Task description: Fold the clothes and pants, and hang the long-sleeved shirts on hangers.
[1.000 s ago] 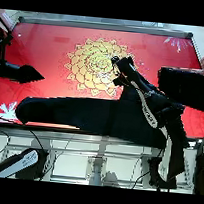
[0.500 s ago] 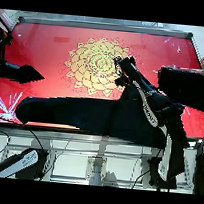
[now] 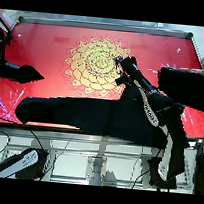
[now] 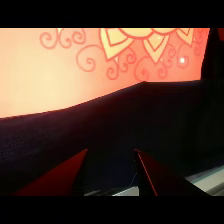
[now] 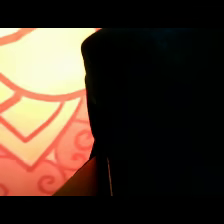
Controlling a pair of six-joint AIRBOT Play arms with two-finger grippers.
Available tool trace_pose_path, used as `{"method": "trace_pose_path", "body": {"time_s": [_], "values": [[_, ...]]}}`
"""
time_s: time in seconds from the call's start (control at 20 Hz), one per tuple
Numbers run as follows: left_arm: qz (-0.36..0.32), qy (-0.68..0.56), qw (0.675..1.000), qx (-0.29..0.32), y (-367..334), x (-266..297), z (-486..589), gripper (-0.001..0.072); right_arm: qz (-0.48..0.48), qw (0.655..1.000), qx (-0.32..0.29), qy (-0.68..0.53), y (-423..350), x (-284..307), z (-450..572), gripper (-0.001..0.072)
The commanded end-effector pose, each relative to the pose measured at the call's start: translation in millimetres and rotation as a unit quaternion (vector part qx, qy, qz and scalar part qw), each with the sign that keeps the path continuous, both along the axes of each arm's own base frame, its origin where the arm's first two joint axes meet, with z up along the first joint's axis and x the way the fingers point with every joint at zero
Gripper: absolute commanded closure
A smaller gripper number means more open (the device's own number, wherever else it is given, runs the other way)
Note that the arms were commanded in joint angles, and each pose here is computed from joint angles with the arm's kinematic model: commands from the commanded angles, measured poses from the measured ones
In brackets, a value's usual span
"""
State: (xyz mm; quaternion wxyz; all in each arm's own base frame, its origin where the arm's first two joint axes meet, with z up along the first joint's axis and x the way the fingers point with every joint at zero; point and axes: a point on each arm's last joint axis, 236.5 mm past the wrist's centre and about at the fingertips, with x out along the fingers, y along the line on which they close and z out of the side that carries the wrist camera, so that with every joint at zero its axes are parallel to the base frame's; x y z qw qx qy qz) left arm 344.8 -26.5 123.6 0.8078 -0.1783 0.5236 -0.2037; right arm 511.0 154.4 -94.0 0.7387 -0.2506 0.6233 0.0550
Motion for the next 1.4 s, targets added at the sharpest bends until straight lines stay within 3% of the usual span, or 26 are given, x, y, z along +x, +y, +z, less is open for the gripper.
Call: {"method": "trace_pose_path", "body": {"time_s": [0.0, 0.2, 0.4, 0.6, 0.8, 1.05, 1.35], "values": [[0.001, -0.001, 1.0, 0.001, 0.5, 1.1, -0.1, 0.0338, 0.02, 0.999, 0.028, -0.019, 21.4, 3.1, 20.3, 0.0685], [0.008, -0.009, 1.0, 0.003, 2.4, 5.5, 0.8, 0.0339, 0.1, 0.98, 0.151, -0.078, 105.3, 0.3, 92.0, 0.0685], [0.008, -0.009, 1.0, 0.003, 2.4, 5.4, 0.8, 0.0339, 0.259, 0.914, 0.278, -0.142, 209.7, -46.4, 194.8, 0.0686], [0.011, -0.007, 1.0, 0.001, 2.4, 5.4, 0.8, 0.0339, 0.334, 0.856, 0.314, -0.239, 243.0, -80.5, 294.1, 0.0687], [0.016, -0.003, 1.0, -0.002, 2.4, 5.4, 0.8, 0.0345, 0.245, 0.891, 0.268, -0.274, 179.6, -47.1, 309.6, 0.0686], [0.007, 0.004, 1.0, -0.004, -3.1, 6.8, -4.2, 0.0346, 0.075, 0.919, 0.273, -0.273, 82.3, 13.7, 277.9, 0.0685], [-0.09, -0.028, 0.996, -0.001, -96.8, 28.1, -19.6, 0.0334, -0.01, 0.925, 0.257, -0.281, 12.5, 45.8, 261.2, 0.0685]]}}
